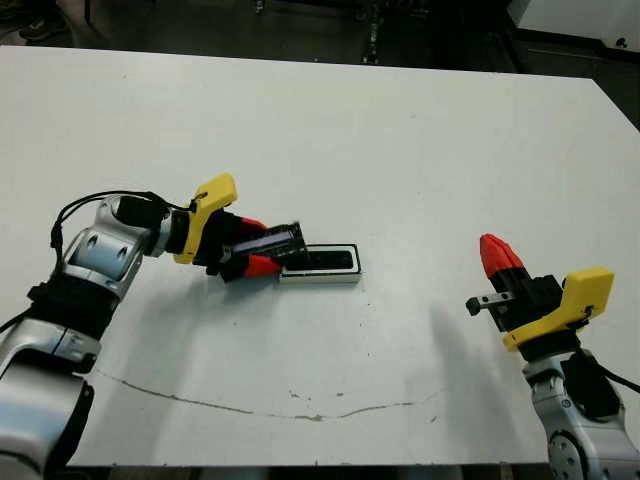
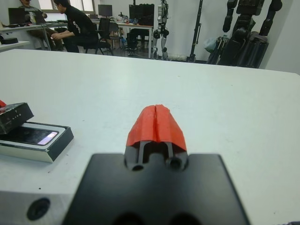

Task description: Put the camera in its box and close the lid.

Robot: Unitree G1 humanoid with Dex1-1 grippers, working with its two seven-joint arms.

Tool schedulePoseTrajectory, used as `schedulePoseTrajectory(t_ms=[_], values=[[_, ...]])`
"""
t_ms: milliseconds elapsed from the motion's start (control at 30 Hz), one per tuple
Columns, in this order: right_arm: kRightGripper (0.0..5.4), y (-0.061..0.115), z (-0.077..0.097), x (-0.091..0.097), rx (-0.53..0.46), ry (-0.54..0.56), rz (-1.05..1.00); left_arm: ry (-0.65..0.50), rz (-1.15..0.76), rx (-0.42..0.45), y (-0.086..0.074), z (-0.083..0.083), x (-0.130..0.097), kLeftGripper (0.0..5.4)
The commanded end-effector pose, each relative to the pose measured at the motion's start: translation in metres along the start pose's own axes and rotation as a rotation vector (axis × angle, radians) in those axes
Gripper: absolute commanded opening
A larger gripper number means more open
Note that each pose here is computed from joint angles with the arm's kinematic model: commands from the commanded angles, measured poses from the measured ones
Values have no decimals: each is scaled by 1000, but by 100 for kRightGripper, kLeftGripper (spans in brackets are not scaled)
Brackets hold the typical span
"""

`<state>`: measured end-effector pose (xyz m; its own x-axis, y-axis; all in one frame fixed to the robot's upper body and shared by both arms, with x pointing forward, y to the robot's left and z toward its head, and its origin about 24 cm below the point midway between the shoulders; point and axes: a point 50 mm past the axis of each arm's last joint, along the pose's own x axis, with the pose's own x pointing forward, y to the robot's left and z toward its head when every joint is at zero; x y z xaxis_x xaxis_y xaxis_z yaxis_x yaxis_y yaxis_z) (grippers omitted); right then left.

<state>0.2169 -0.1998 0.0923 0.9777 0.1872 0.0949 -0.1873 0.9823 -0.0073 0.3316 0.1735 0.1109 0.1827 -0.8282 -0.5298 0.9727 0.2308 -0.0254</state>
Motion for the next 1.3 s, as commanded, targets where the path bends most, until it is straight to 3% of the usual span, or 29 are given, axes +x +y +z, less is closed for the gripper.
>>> schedulePoseTrajectory(t_ms=[33, 267, 500, 633, 867, 1167, 1300], values=[[0, -3, -3, -3, -9, 18, -13, 30, -56, -33, -2, -3, 6, 317], [0, -4, -3, -3, -6, 20, -12, 22, -109, -70, -8, -2, 14, 317], [0, -3, -4, -3, 1, 21, -8, 5, -114, -54, -15, -4, 29, 317], [0, -3, -4, -4, -1, 24, -19, 12, -95, 74, -21, -3, 43, 317], [0, -4, -3, -4, 3, 26, -21, 44, -43, 219, -34, -4, 60, 316], [0, -4, -3, -4, 9, 18, -17, 63, -52, 243, -40, -8, 64, 316], [0, -4, -3, -4, 15, 20, -18, 61, -62, 183, -39, -13, 66, 316]])
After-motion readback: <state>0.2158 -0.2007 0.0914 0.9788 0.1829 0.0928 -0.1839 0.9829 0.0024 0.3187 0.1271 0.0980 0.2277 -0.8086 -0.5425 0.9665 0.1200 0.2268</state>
